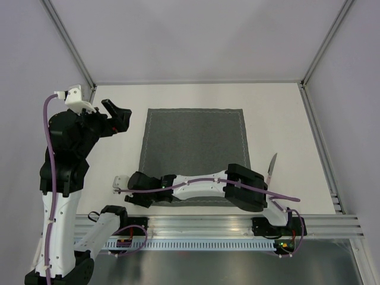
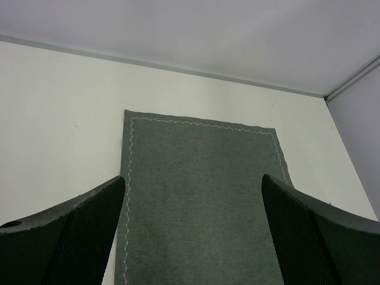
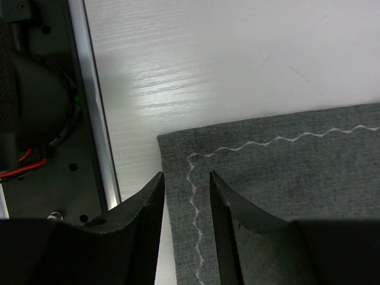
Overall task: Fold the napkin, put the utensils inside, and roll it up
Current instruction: Fold the napkin at the center of the board.
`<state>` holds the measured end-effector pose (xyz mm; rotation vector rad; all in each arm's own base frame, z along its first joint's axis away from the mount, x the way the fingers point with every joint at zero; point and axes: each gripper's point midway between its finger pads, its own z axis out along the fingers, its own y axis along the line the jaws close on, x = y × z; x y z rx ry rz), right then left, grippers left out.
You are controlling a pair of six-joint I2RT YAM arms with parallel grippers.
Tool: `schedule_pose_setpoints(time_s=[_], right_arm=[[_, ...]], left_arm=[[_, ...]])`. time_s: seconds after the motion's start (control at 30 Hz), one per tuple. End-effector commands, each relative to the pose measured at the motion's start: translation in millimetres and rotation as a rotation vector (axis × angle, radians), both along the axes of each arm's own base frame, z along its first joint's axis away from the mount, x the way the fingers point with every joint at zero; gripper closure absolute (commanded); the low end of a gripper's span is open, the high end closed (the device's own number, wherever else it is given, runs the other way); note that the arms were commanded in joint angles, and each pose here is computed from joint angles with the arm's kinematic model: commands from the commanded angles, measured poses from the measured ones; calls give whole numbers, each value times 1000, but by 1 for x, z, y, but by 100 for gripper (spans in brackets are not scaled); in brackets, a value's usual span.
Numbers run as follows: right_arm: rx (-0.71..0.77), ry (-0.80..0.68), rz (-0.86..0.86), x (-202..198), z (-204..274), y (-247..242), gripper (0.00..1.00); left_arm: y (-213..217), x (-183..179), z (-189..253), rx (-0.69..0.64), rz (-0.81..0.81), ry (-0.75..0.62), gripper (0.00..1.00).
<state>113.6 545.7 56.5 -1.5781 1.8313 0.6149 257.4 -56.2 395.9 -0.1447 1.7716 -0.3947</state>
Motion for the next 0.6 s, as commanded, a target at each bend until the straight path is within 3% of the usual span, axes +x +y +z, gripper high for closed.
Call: schedule_pose_setpoints(time_s=[0.0, 0.57], right_arm=[[9, 2, 31, -14, -7, 14, 57], [-29, -27, 35, -11, -32, 21, 49]], left_arm=[[-2, -2, 2, 16, -23, -15, 0], [-1, -3, -3, 18, -20, -3, 0]])
